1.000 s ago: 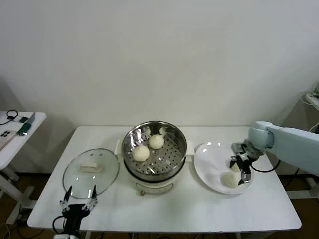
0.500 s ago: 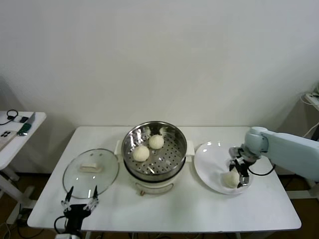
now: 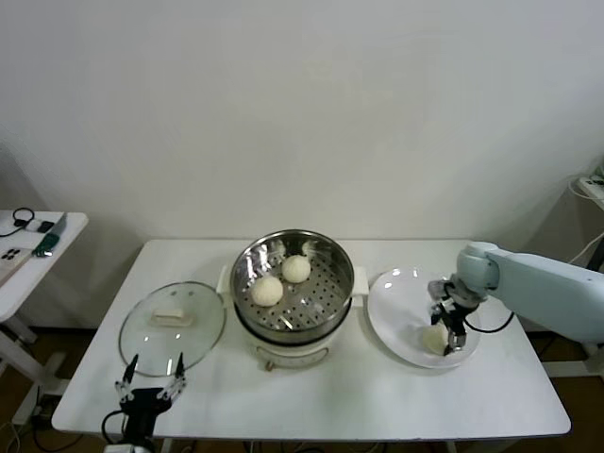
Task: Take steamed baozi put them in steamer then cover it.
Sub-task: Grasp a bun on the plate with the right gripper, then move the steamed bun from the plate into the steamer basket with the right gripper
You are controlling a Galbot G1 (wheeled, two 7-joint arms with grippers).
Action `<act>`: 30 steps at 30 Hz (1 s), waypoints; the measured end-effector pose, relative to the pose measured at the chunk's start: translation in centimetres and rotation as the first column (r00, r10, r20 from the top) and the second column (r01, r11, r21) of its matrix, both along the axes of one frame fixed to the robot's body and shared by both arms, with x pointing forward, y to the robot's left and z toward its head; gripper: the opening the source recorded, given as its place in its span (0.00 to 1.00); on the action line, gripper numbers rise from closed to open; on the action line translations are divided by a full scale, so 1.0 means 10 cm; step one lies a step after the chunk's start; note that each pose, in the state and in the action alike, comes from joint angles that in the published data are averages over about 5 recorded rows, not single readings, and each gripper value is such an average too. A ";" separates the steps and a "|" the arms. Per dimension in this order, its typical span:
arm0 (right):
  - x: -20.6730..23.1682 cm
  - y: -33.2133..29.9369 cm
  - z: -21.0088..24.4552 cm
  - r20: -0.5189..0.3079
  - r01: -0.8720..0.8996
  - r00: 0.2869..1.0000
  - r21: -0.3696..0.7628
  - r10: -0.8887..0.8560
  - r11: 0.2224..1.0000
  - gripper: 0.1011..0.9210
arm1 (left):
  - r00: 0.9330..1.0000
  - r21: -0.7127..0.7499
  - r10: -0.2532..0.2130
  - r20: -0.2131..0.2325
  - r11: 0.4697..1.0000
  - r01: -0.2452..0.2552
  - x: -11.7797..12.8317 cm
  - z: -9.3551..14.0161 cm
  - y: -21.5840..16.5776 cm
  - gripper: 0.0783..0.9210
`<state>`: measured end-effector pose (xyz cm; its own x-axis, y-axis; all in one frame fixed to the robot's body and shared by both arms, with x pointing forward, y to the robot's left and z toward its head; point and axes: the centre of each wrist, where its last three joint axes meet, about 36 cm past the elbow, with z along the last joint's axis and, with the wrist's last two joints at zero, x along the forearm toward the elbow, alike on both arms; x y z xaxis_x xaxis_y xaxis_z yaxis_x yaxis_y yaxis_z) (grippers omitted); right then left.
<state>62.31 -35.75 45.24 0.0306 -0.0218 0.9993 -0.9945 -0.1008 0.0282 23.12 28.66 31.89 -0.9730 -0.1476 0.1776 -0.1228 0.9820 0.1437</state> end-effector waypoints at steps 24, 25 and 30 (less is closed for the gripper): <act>0.37 0.77 1.86 0.194 -0.426 0.884 -0.043 0.426 0.904 0.76 | 1.000 -0.004 -0.017 0.005 1.000 0.017 -0.01 0.03 -0.04 0.88; 0.36 0.85 1.97 0.205 -0.460 0.863 -0.054 0.461 0.886 0.76 | 1.000 -0.004 -0.020 0.005 1.000 0.020 -0.01 0.04 -0.05 0.88; 0.25 1.28 2.40 0.231 -0.615 0.749 -0.109 0.621 0.781 0.76 | 1.000 -0.002 -0.031 0.002 1.000 0.031 -0.02 0.06 -0.06 0.88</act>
<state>64.83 -22.94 69.28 -0.2118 -0.0589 0.9755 -0.6896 -0.6983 -0.1919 22.95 28.08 32.45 -0.9774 -0.1167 0.1764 -0.0922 0.9856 0.1416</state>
